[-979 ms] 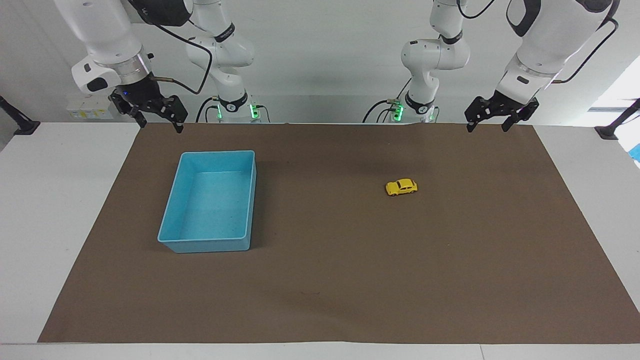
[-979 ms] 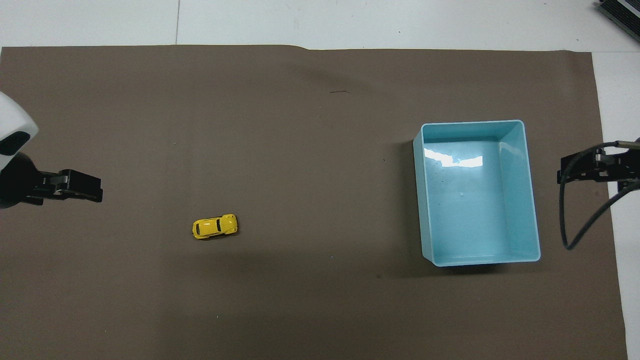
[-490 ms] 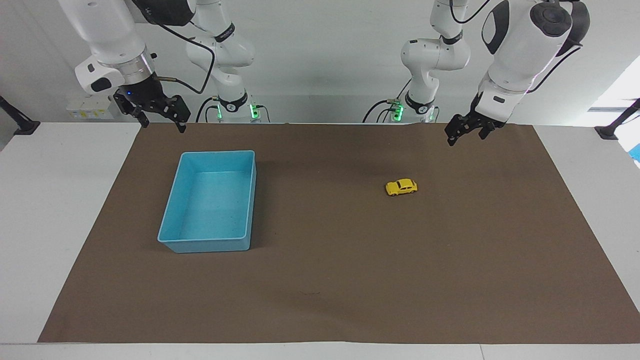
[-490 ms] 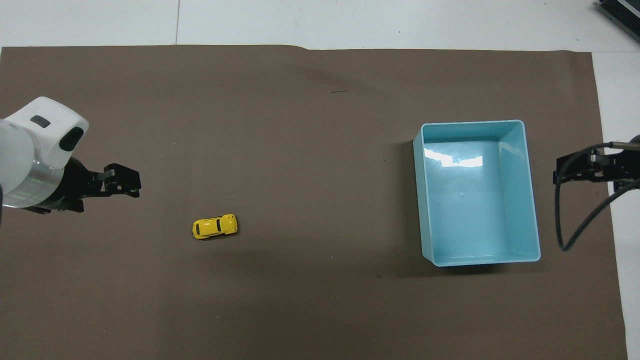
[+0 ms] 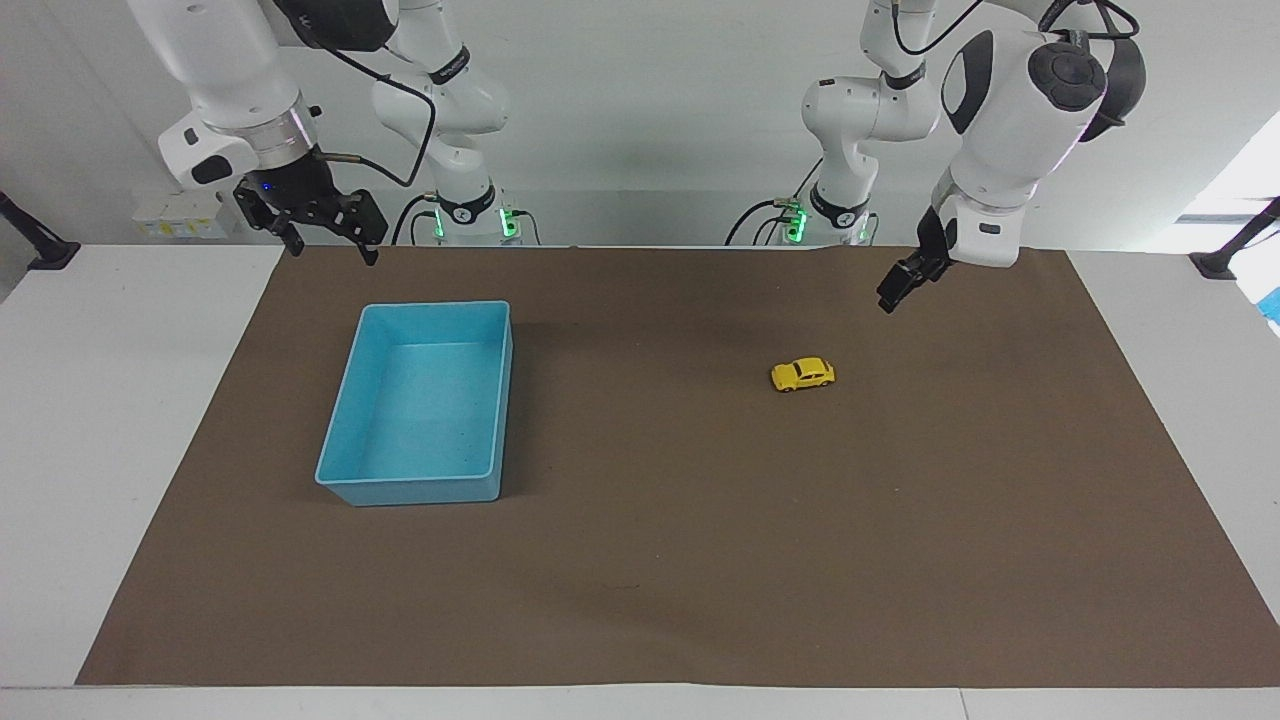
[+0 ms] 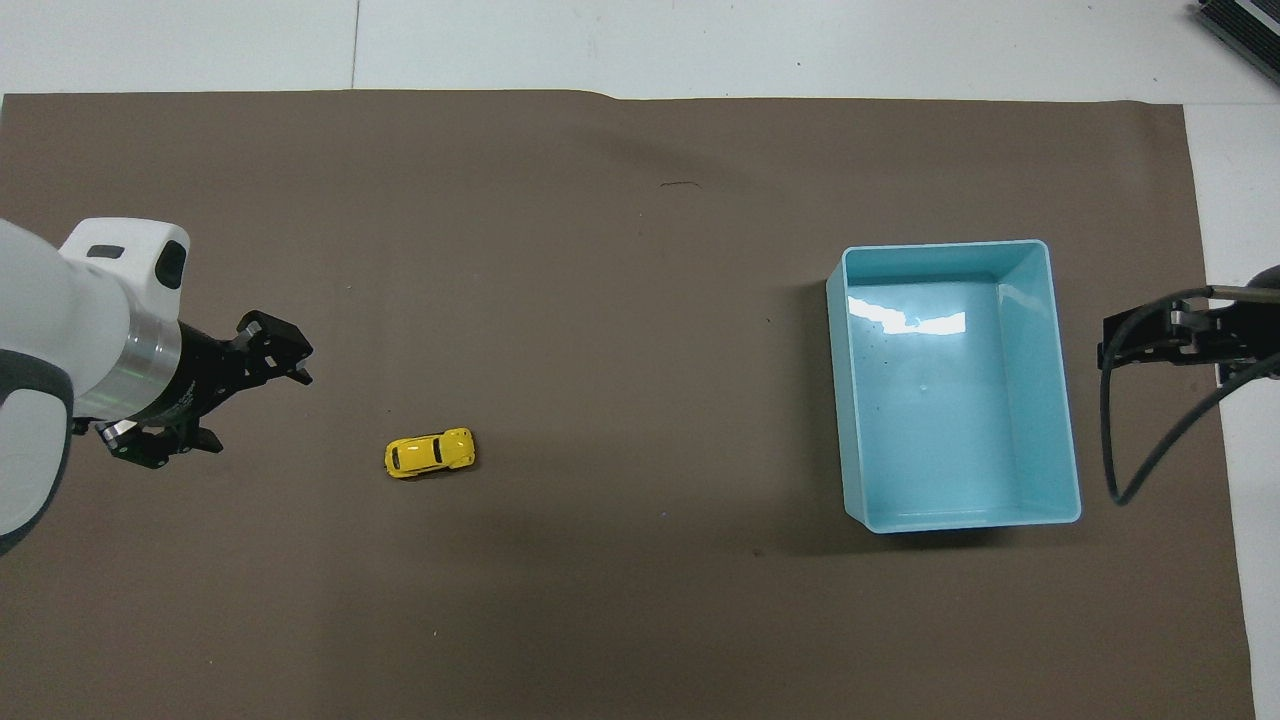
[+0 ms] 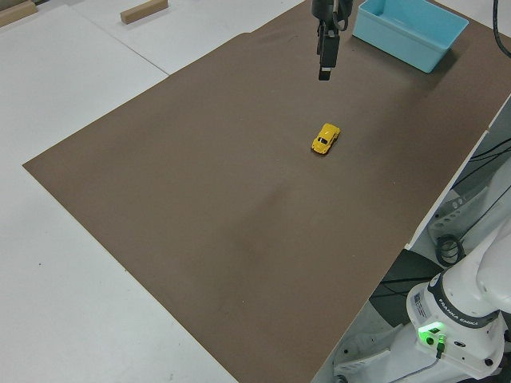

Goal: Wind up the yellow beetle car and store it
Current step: 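Move the left gripper toward the yellow car, opening its fingers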

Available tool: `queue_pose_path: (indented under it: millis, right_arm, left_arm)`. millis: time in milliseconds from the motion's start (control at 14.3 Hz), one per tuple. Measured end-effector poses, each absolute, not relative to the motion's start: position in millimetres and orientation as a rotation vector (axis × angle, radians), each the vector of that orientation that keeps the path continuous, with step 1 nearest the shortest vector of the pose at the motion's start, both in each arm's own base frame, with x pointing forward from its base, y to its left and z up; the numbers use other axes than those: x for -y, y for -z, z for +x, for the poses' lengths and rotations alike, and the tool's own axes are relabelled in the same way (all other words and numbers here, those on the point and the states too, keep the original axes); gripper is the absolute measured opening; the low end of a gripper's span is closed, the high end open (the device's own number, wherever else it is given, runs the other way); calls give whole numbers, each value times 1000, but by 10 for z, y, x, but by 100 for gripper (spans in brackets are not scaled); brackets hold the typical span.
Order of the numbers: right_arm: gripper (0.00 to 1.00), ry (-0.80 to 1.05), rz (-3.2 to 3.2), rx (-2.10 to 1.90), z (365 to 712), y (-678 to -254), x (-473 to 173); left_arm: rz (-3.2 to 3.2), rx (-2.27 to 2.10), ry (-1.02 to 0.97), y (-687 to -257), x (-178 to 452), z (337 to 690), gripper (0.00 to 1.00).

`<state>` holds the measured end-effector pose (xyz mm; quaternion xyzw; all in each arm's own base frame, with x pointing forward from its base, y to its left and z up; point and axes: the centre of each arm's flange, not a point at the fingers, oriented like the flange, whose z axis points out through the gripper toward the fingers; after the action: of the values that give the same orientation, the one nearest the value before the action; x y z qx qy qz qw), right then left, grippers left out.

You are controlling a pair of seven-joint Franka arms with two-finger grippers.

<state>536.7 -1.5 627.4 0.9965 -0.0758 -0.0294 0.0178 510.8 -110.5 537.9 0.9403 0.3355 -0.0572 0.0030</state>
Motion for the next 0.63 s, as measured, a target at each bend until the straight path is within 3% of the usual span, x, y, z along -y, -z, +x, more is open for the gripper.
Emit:
queue_pose_path:
  millis: [629]
  right_arm:
    - [100, 128, 3100, 234, 5336, -6262, 3]
  left_arm:
    - [2522, -1845, 195, -4763, 1092, 5077, 100]
